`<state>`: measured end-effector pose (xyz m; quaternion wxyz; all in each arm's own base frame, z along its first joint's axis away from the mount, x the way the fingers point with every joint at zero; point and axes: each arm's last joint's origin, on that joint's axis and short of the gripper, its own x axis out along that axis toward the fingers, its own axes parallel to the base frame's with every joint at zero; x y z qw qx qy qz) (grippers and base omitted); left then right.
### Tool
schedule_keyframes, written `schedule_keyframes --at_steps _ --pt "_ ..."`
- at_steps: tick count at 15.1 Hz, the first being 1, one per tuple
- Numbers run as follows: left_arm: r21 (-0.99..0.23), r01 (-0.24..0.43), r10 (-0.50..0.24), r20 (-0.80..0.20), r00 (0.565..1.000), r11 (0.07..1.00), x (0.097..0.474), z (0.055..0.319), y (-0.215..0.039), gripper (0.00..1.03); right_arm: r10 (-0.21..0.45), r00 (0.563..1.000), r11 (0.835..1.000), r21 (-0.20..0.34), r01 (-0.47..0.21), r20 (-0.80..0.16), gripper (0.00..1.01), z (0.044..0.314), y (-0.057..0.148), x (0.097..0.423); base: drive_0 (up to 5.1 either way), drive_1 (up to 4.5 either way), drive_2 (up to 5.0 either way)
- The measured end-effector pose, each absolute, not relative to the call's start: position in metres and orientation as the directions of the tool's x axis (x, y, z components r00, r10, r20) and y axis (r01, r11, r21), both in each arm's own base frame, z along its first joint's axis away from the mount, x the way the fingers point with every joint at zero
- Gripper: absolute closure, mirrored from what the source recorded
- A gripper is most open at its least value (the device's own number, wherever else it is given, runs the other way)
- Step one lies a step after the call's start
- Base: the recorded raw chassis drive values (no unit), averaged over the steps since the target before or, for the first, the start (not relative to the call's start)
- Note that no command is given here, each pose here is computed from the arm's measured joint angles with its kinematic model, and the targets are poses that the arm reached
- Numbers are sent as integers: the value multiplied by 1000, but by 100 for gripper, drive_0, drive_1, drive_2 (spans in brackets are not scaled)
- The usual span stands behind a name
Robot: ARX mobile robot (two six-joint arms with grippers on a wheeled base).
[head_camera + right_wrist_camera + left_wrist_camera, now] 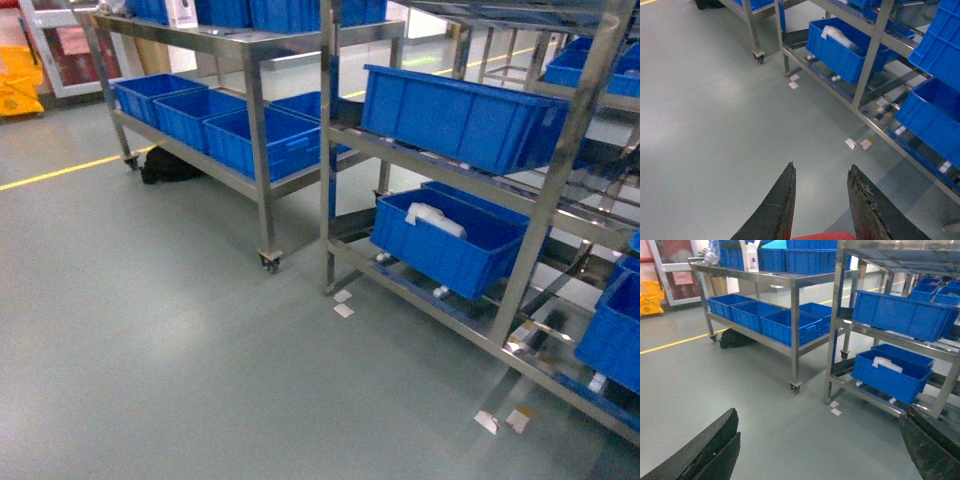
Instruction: Pick red block from blue box to shelf
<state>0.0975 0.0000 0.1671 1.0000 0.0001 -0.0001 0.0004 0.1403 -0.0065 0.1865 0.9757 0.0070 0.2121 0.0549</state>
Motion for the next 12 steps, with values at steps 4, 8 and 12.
schedule_keyframes --at_steps 4,8,12 --pt "1 -1 1 0 1000 1000 97 167 0 5 110 904 994 37 -104 -413 75 186 -7 140 -151 -151 -151" --pt "0 -1 1 0 1000 1000 97 167 0 5 110 904 994 37 -104 -413 75 187 -7 140 -147 -147 -147" --pt "0 -1 1 0 1000 1000 97 167 0 5 110 904 994 37 -104 -413 75 186 -7 140 -142 -142 -142"
